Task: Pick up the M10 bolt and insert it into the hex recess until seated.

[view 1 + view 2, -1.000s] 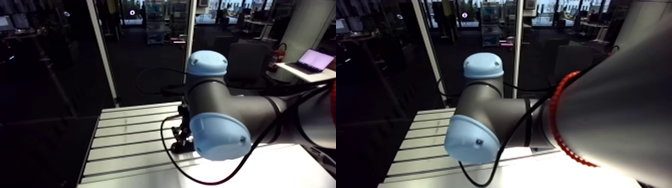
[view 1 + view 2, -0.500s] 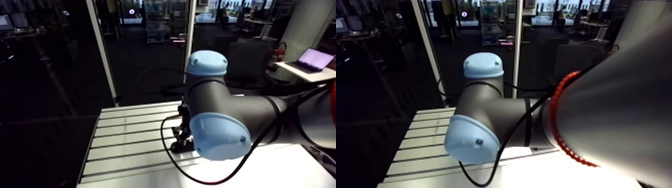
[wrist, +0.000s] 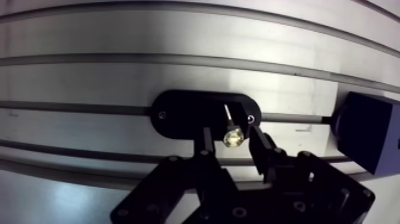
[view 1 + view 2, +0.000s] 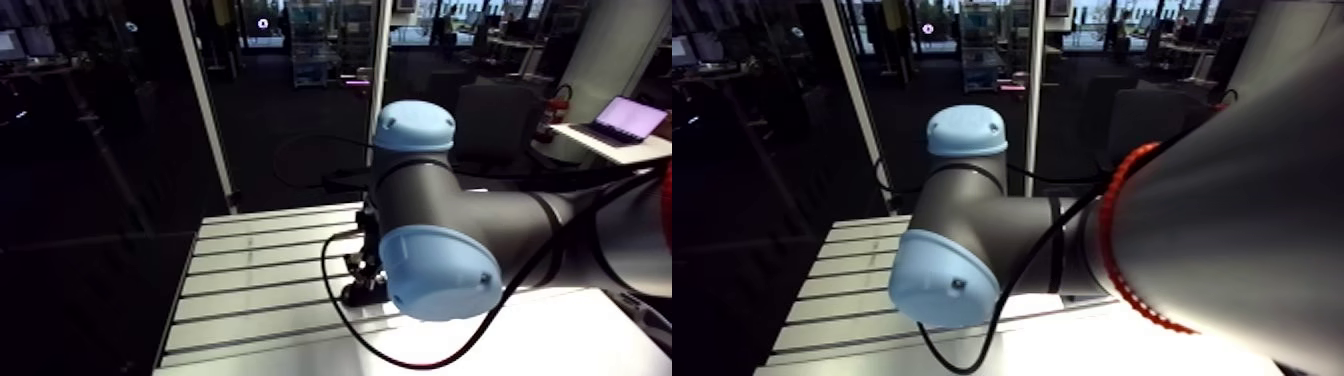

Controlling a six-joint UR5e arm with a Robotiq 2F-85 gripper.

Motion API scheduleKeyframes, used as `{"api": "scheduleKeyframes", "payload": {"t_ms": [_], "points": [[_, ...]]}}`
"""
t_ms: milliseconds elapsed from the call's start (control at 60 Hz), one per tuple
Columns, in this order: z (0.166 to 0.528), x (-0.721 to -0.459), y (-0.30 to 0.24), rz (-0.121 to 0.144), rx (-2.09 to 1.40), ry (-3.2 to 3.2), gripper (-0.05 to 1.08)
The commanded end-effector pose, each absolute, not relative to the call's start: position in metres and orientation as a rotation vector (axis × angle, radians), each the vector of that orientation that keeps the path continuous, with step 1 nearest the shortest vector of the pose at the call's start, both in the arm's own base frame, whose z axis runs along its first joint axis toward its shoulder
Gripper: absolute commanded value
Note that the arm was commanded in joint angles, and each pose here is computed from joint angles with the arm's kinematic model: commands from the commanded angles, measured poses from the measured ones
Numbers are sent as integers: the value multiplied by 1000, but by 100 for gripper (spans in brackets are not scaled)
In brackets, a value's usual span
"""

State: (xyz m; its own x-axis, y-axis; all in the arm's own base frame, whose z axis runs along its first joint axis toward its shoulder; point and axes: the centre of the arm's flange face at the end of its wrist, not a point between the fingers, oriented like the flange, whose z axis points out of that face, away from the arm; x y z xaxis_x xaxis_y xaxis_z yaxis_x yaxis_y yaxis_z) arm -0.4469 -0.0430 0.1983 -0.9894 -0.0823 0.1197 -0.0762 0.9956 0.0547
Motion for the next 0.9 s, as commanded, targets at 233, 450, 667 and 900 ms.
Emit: {"api": "scheduleKeyframes", "payload": {"t_ms": [233, 450, 667, 900], "points": [[198, -447, -43, -73, 122, -3015, 61], [198, -447, -43, -73, 122, -3015, 62], [198, -447, -43, -73, 122, -3015, 64], [198, -447, -43, -73, 122, -3015, 65]]}}
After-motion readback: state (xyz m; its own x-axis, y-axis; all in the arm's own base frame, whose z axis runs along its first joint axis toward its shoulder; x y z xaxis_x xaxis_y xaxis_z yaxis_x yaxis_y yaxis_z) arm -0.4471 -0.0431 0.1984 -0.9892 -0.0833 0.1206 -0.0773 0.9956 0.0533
